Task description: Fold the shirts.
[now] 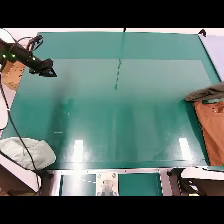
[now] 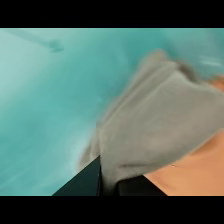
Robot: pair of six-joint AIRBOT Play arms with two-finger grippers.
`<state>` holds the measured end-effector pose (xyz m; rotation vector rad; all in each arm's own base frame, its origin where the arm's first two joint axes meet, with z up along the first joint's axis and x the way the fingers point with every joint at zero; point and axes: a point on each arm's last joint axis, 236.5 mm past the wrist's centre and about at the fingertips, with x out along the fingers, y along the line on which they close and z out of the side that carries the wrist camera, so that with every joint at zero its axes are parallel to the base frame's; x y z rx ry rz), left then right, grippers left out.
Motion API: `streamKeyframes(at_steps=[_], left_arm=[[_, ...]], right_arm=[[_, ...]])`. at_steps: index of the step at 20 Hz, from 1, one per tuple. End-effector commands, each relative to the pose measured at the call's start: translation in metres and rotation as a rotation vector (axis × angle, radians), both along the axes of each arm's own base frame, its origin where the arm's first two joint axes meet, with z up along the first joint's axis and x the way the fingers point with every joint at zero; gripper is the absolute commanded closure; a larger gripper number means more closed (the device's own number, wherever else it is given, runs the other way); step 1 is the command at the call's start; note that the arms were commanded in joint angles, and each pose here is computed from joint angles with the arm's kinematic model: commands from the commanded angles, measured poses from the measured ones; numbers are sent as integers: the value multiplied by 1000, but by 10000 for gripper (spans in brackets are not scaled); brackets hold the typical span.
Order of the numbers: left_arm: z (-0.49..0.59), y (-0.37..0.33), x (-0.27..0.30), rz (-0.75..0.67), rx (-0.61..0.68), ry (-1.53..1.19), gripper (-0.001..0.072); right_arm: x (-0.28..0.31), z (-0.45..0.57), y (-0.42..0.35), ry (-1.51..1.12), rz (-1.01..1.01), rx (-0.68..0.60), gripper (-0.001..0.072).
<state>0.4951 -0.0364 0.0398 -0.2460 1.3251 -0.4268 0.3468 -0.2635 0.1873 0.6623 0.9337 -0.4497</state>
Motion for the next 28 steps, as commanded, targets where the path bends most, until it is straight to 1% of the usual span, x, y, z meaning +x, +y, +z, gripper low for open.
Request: streamKeyframes(at_steps=[1,3,4,6,8,10,11,14,16,18,19,20,21,23,24,25,26,27,28], left_arm=[[-3,0,4,12,-4,-12,685],[-2,-1,5,13,-7,-14,685],[-2,-1,4,11,-7,-11,685],[-3,-1,2,6,-8,-4,685],[-3,-2,1,3,-9,1,685],[-3,-2,-1,-6,-10,1,685],[-3,-3,-1,-7,-11,3,685],[-3,-3,-4,-20,-11,11,685],[-2,-5,-6,-34,-19,13,685],[-1,-6,-4,-32,-24,4,685],[-1,-7,-2,-30,-29,-2,685],[0,-8,1,-30,-32,-16,685],[2,-10,3,-28,-45,-27,685],[11,-19,6,-46,-83,-57,685],[19,-21,7,-43,-91,-77,686],[30,-20,10,-33,-86,-115,686],[44,-20,13,-23,-80,-160,686],[59,-19,15,-15,-71,-204,687],[74,-19,13,-12,-66,-237,687]], right_arm=[[-65,8,-45,132,-163,-138,689],[-91,15,-58,203,-233,-213,689],[-99,14,-60,235,-244,-218,689],[-111,2,-56,299,-250,-190,689],[-120,-15,-45,361,-245,-128,689],[-154,-43,-32,525,-317,-32,688],[-171,-55,-31,609,-356,-15,688],[-195,-93,-20,751,-356,47,687],[-214,-114,-16,853,-354,64,687],[-232,-131,-20,939,-363,38,685],[-237,-138,-20,960,-372,33,583],[-239,-145,-19,966,-376,36,292],[-238,-150,-19,968,-377,37,122],[-234,-150,-22,954,-395,33,121],[-227,-147,-25,934,-402,25,122],[-217,-143,-27,905,-412,10,153],[-201,-138,-28,855,-396,-5,371],[-179,-135,-25,790,-365,-8,687],[-152,-133,-17,713,-322,-5,689]])
